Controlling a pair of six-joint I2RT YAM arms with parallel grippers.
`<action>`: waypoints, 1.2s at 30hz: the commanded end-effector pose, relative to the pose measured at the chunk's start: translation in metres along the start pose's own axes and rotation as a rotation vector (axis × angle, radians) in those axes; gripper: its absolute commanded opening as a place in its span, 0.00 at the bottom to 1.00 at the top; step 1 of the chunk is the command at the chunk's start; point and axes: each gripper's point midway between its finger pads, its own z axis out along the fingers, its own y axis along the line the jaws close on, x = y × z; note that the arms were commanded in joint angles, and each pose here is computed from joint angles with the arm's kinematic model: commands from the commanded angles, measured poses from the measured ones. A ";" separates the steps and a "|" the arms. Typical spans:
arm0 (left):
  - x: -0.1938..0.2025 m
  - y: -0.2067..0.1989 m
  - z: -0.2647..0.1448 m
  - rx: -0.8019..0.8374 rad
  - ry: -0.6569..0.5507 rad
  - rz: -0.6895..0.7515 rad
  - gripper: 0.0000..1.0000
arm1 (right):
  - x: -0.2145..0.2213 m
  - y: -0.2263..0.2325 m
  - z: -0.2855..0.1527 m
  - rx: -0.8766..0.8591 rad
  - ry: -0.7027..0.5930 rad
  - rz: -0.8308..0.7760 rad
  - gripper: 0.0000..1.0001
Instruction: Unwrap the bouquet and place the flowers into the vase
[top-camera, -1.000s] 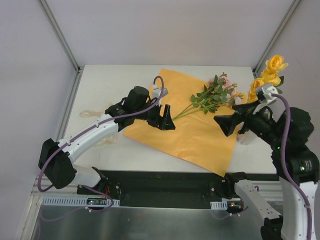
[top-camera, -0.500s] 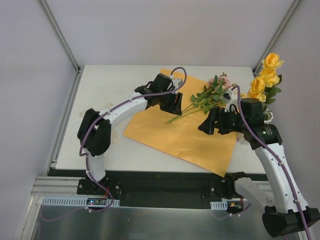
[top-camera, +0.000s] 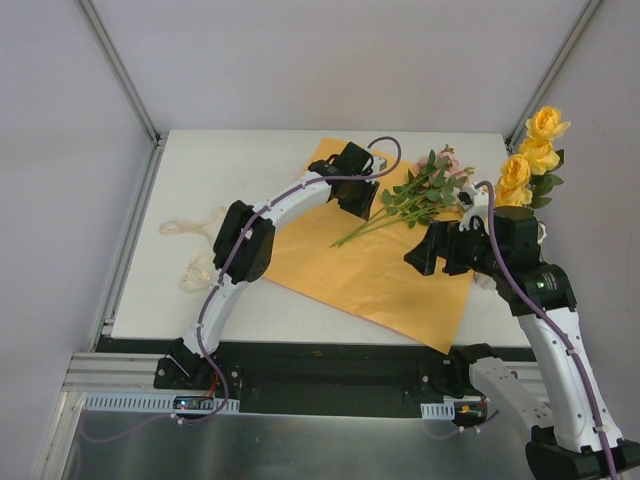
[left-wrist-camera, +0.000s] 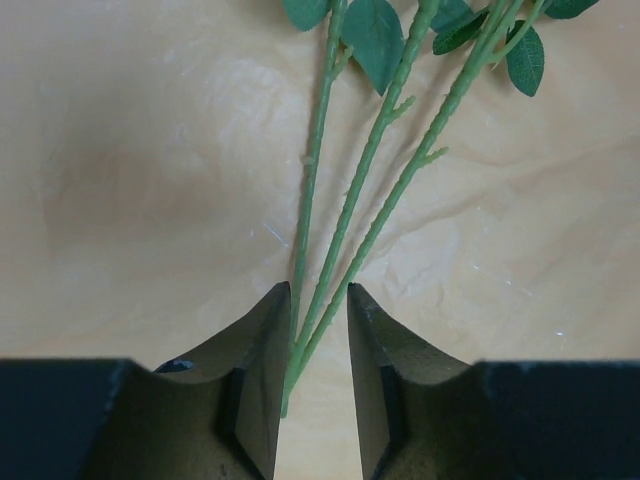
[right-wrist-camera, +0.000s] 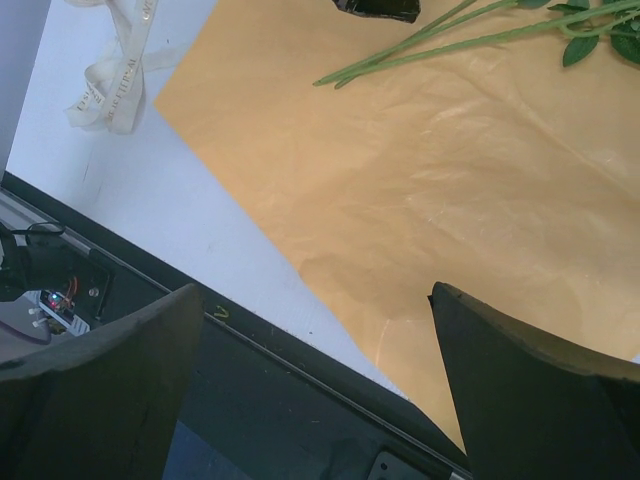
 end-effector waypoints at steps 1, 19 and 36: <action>-0.008 -0.005 -0.001 0.012 -0.005 0.043 0.28 | 0.003 -0.003 -0.004 0.024 0.002 -0.005 1.00; 0.016 -0.024 0.035 0.057 0.061 0.044 0.24 | 0.003 0.000 -0.002 0.012 0.005 0.021 1.00; -0.003 -0.055 -0.009 0.117 0.006 0.029 0.00 | 0.004 -0.001 -0.010 0.048 -0.010 0.094 1.00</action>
